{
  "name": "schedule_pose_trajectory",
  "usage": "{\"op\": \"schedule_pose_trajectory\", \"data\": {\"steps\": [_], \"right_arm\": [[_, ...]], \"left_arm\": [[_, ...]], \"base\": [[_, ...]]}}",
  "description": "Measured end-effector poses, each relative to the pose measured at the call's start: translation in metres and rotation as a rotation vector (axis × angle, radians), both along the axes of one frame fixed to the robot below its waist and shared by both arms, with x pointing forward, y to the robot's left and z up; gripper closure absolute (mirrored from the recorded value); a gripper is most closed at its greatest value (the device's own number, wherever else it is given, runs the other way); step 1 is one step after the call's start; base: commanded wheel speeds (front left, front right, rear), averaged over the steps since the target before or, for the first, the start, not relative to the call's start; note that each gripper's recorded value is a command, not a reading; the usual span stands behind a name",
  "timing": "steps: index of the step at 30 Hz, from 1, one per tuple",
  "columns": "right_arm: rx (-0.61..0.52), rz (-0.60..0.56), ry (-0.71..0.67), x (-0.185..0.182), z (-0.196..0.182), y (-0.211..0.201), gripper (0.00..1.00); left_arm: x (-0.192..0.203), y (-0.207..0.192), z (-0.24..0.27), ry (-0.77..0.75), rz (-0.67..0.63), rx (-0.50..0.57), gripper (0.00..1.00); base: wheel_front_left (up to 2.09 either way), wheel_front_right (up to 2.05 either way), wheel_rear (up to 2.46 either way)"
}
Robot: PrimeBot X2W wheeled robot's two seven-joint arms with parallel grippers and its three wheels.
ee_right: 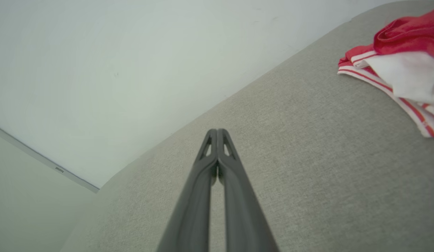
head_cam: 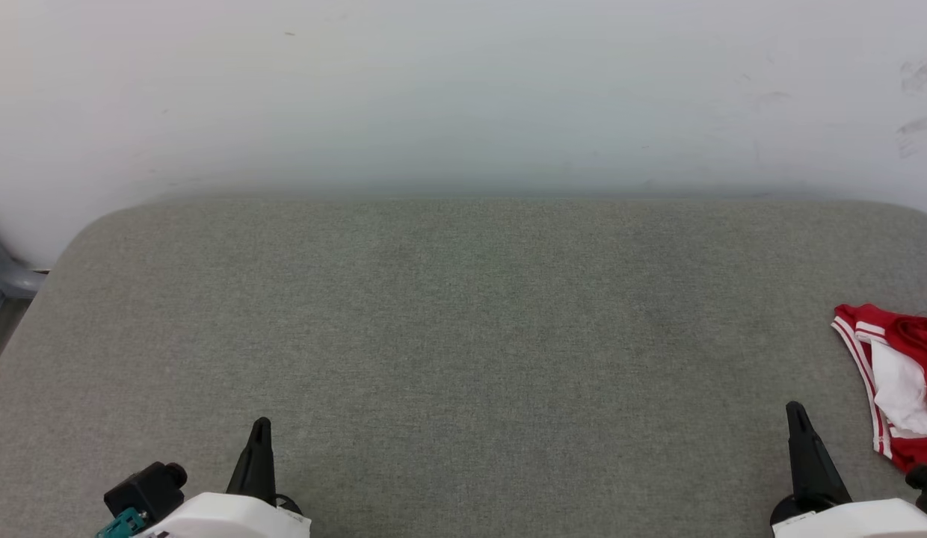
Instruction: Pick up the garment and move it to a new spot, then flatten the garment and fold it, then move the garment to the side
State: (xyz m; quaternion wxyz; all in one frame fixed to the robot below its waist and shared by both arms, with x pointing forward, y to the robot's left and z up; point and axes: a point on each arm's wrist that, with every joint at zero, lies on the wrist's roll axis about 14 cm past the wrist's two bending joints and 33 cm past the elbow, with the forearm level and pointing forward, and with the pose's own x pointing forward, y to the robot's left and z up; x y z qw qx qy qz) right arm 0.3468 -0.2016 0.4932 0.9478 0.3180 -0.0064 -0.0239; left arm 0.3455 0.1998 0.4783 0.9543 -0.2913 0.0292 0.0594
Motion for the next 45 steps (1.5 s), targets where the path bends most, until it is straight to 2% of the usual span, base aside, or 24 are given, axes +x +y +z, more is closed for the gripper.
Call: {"op": "schedule_pose_trajectory", "data": {"steps": [26, 27, 45], "right_arm": [[0.334, -0.002, 0.011, 0.015, 0.001, -0.001, 1.00], [0.368, -0.004, 0.018, 0.015, -0.001, -0.001, 1.00], [0.550, 0.004, 0.013, 0.024, 0.002, 0.000, 1.00]], "left_arm": [[0.014, 0.001, 0.003, -0.012, 0.005, -0.356, 1.00], [0.015, 0.001, 0.003, -0.014, 0.006, -0.393, 1.00], [0.024, 0.001, 0.009, -0.039, -0.004, -0.587, 1.00]], "base": [[0.00, 0.00, 0.00], [0.00, 0.00, 0.00], [0.00, 0.00, 0.00]]}}
